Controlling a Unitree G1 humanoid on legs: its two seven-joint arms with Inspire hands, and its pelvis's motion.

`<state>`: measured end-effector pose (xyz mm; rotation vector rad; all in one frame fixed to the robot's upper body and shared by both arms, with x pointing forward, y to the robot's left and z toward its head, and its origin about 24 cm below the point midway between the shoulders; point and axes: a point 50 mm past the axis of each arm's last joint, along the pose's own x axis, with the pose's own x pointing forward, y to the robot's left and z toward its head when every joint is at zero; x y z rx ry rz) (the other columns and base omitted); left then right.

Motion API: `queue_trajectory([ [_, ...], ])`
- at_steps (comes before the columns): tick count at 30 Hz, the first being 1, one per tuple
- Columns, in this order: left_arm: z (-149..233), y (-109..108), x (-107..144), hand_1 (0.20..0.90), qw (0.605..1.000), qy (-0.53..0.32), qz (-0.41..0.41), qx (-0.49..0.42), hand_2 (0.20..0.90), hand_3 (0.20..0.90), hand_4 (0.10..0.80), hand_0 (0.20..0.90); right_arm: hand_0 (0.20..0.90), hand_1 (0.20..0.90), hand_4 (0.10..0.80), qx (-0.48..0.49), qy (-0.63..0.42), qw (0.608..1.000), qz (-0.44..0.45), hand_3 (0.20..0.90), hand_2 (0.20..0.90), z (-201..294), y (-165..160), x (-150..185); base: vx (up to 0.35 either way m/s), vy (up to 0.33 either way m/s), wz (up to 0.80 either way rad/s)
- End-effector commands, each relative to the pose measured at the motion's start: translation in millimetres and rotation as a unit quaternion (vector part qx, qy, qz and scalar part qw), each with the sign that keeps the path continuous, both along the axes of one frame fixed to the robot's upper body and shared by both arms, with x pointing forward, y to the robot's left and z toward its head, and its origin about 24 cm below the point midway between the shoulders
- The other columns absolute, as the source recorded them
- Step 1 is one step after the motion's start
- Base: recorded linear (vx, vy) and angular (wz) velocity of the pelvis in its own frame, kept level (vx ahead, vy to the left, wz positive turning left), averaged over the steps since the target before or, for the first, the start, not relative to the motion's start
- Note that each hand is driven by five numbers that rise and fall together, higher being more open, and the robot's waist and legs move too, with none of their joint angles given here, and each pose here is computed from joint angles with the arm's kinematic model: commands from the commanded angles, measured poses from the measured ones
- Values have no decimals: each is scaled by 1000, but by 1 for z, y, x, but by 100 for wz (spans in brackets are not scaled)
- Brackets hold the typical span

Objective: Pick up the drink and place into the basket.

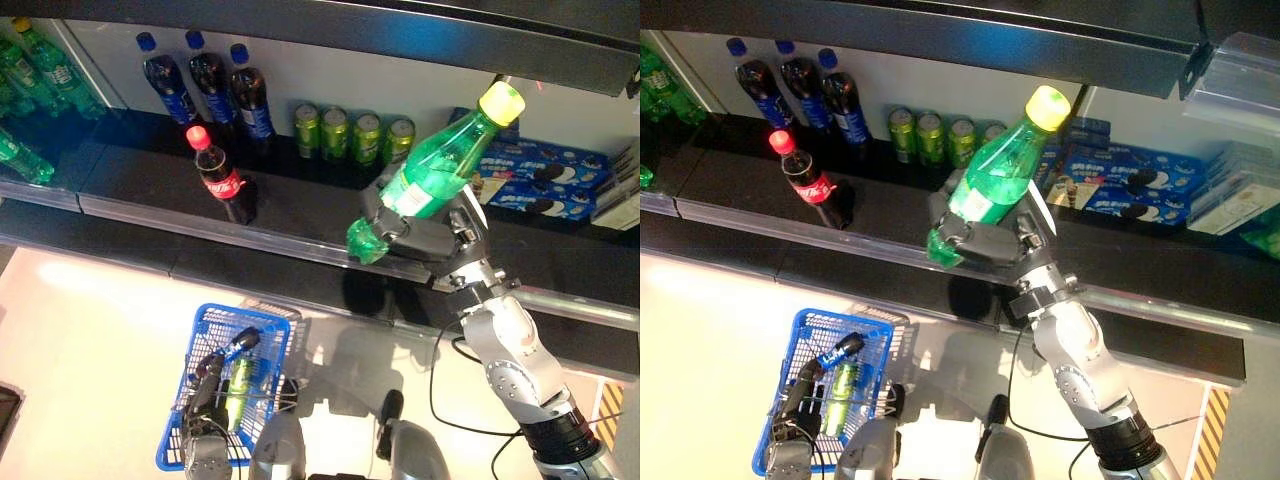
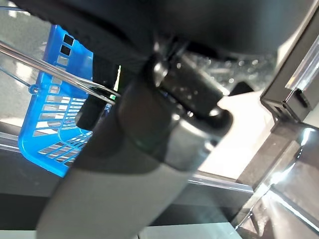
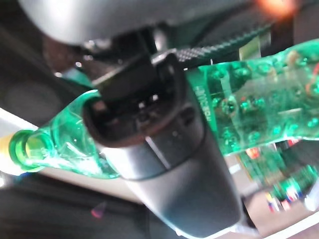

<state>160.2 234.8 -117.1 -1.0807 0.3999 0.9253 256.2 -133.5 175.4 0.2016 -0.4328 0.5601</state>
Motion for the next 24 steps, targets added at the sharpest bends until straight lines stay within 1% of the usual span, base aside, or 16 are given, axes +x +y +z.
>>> queue_trajectory([
  [1,44,42,17,300,981,-140,-10,132,300,200,100,300,300,300,100,75,-139,980,120,200,300,55,25,-25,-30,-10,17],
  [4,54,38,28,300,973,-172,-38,147,300,200,100,300,300,300,100,74,-135,977,148,200,300,56,38,-28,-23,-11,15],
  [7,65,32,36,300,965,-201,-64,155,300,200,100,300,300,300,100,70,-129,977,153,200,300,55,48,-28,-22,-3,16],
  [11,94,20,53,300,938,-268,-135,171,300,200,100,300,300,300,100,65,-126,979,146,200,300,52,63,-27,-30,0,40],
  [13,110,13,58,300,916,-298,-180,201,300,200,100,300,300,300,100,66,-125,980,143,200,300,52,69,-28,-27,-4,36],
  [16,127,4,62,300,891,-337,-224,208,300,200,100,300,300,300,100,63,-126,982,125,200,300,52,73,-28,3,-13,44],
  [19,156,-10,66,300,851,-395,-282,202,300,200,100,300,300,300,100,53,-133,987,75,200,300,54,76,-24,25,-25,66],
  [24,189,-29,68,300,798,-464,-340,179,300,200,100,300,300,300,100,51,-130,990,15,200,300,55,77,-15,28,-40,43],
])
